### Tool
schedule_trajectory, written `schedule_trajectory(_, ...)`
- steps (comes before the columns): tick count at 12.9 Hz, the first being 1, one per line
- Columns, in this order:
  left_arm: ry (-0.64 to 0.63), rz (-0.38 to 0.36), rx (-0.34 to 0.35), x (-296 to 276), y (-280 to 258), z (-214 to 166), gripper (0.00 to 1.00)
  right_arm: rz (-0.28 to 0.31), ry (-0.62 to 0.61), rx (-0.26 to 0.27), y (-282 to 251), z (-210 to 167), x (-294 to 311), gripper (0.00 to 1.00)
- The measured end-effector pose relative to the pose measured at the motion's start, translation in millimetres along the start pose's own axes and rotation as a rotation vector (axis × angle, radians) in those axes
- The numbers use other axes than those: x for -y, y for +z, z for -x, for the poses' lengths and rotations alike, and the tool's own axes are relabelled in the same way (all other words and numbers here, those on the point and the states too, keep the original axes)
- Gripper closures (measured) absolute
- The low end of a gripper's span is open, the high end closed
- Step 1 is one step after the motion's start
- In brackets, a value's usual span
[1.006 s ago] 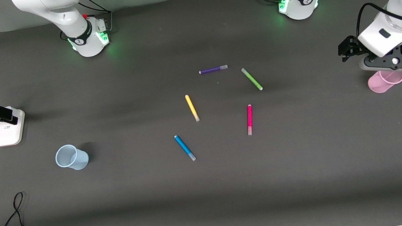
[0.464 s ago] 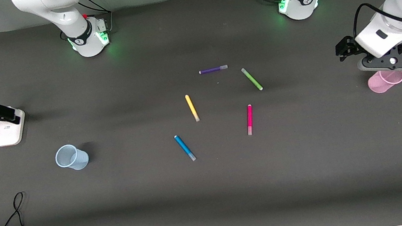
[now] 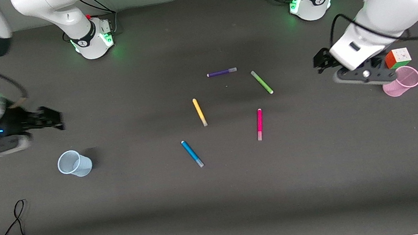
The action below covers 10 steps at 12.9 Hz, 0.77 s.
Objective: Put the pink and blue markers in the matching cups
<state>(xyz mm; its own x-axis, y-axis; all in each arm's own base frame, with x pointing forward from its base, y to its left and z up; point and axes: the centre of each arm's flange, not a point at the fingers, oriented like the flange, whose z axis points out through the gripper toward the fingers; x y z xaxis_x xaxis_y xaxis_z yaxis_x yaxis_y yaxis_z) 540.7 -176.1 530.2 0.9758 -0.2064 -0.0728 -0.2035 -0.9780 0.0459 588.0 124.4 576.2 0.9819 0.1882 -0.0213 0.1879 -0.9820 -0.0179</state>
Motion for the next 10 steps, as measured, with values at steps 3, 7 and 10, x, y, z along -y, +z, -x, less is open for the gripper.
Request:
schedule_trajectory(3,0.017,0.061,-0.036,-40,40,-25,0.00,0.006,-0.139,0.021,20,-11,90,0.00)
schedule_trajectory(7,0.025,0.070,-0.054,-97,127,-54,0.00,0.011,-0.236,0.022,52,-8,190,0.00)
schedule_trajectory(10,0.046,0.066,-0.037,-126,195,-65,0.00,0.009,-0.299,0.001,76,0,254,0.00)
